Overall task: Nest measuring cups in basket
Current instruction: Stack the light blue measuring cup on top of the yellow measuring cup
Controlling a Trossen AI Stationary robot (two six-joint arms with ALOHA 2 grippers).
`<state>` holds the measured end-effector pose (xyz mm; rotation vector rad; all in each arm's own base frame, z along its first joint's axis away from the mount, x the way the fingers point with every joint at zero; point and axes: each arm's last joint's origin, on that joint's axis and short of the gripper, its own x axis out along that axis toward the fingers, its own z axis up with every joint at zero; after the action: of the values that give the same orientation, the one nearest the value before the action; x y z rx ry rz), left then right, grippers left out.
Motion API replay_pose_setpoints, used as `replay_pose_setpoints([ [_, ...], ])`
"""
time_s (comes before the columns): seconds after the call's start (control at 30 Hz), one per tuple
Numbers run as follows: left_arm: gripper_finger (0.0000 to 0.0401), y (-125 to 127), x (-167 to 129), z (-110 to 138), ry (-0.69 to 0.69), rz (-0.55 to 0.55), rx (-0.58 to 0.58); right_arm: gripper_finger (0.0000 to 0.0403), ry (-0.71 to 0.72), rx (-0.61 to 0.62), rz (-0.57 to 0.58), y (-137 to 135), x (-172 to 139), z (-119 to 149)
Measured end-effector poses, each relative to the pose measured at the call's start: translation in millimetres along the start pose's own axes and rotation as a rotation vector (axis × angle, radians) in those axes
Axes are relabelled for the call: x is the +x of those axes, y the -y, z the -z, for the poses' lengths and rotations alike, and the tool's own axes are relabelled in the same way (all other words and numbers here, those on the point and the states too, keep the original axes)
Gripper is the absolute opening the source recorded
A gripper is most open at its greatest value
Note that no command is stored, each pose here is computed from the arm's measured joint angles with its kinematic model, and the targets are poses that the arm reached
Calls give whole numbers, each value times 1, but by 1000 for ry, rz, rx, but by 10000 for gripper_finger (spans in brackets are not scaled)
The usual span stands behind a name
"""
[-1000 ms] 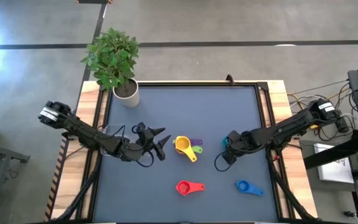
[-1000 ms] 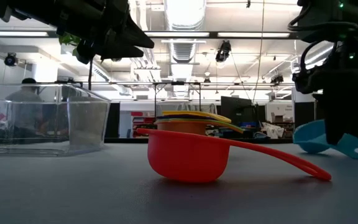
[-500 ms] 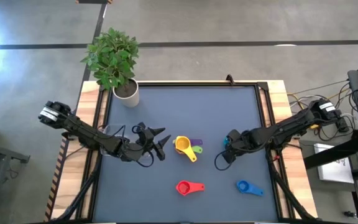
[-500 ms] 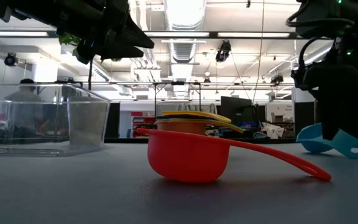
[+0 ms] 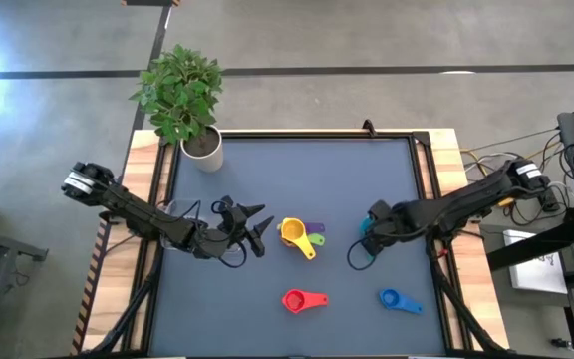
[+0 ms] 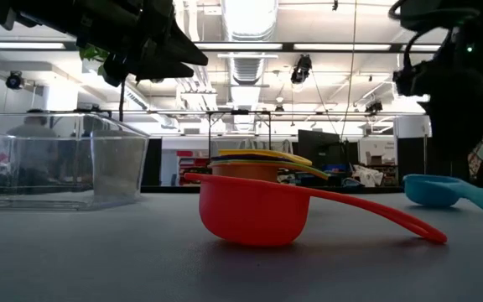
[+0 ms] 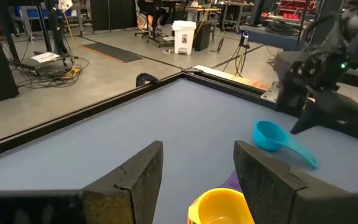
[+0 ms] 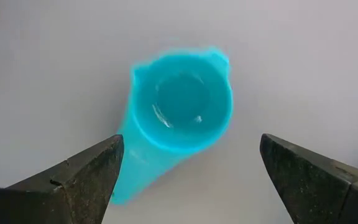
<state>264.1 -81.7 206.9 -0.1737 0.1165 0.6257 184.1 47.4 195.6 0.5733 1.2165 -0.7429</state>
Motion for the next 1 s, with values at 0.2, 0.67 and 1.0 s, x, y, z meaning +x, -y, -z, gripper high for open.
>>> replay_pose_setpoints([
  [0.2, 180, 1, -1, 0, -3, 24, -34, 366, 199, -72, -16, 4, -16, 4],
  [0.67, 180, 3, -1, -3, 11, 46, -74, 366, 527, -190, -20, 20, -35, 21],
  [1.0, 180, 18, 0, -31, 63, 67, -49, 366, 526, -224, 37, 29, -19, 27],
])
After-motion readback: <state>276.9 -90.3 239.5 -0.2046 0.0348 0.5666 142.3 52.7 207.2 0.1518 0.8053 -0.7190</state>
